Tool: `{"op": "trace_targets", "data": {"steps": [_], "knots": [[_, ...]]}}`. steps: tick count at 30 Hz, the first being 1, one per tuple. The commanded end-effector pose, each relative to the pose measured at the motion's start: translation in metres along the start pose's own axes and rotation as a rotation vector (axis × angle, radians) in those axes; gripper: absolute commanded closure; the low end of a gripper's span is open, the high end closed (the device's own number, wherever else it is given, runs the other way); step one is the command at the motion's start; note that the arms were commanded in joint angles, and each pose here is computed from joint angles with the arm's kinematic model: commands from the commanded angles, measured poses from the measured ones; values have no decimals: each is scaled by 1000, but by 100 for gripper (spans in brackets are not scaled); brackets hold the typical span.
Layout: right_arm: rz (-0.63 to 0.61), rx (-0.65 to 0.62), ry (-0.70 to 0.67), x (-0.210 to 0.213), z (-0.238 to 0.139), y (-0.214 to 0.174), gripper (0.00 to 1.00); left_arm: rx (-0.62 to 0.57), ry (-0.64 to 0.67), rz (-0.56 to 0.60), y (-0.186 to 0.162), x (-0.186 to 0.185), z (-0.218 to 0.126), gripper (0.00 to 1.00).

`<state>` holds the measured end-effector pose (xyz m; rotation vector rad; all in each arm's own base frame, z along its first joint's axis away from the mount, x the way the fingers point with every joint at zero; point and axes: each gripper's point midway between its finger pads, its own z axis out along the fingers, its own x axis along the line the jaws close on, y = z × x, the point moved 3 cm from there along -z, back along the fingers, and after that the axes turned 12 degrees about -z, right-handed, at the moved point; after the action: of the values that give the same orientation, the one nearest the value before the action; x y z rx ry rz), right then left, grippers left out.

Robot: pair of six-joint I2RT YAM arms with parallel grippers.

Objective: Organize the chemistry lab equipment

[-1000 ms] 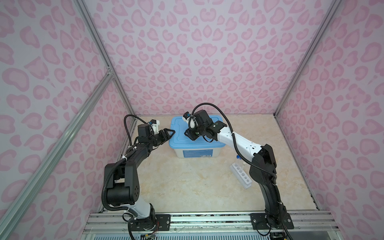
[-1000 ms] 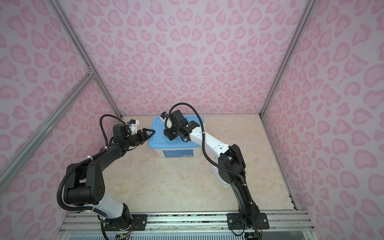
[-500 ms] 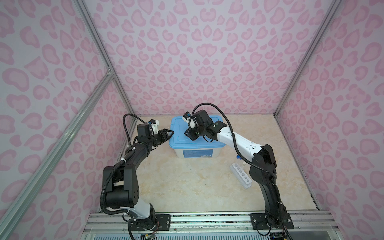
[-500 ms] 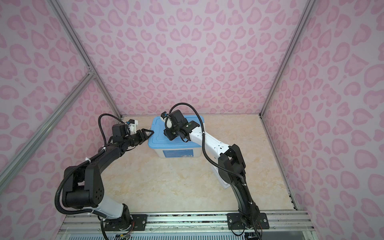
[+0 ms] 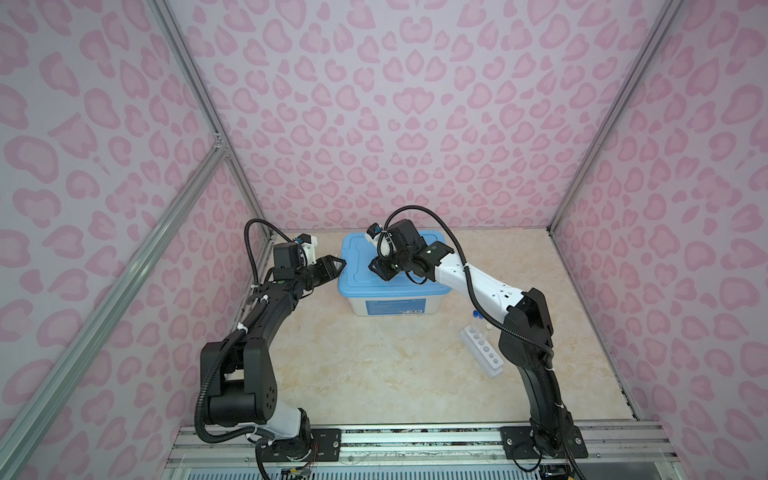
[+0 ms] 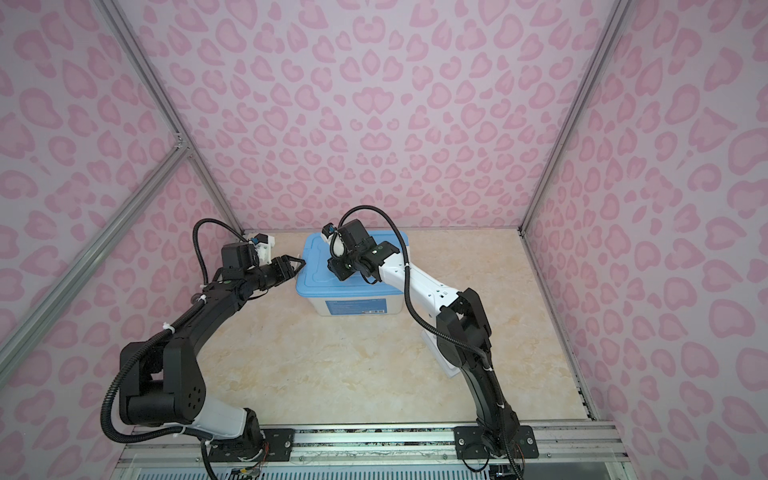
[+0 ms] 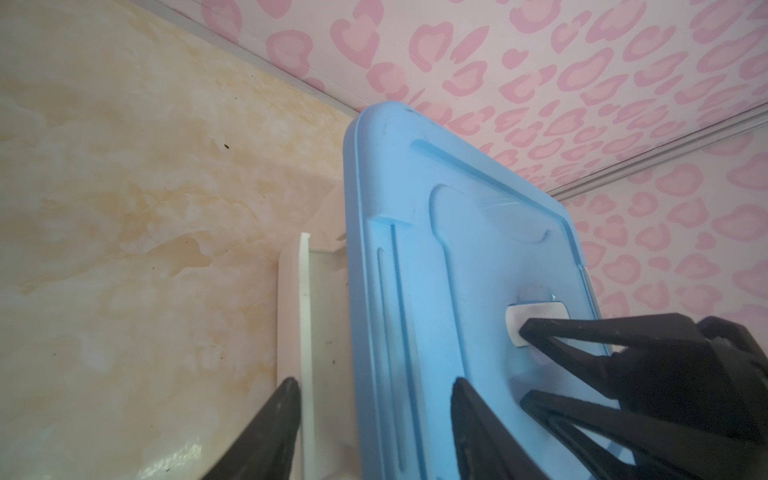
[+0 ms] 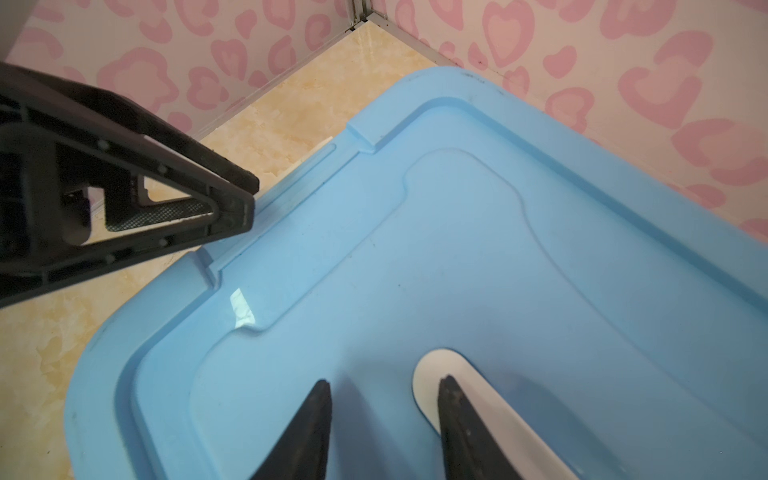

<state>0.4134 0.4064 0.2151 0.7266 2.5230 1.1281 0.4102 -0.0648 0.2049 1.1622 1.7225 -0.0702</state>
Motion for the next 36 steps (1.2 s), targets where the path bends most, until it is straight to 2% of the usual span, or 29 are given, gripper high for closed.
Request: {"op": "trace_targets", "data": {"steps": [1,15,24,29,36], "knots": [[40,136,30,7,10,-35,57,-13,-35,44,5,-16,-6,40],[42,137,35,8,10,-37,57,-29,-54,83,10,-38,-14,40],[41,138,36,8,10,-37,57,-47,65,112,16,-25,-20,40],[42,138,37,8,11,-37,57,-45,131,111,17,-13,-17,30],[40,139,40,8,11,-37,57,-22,161,141,11,0,-9,29]]}}
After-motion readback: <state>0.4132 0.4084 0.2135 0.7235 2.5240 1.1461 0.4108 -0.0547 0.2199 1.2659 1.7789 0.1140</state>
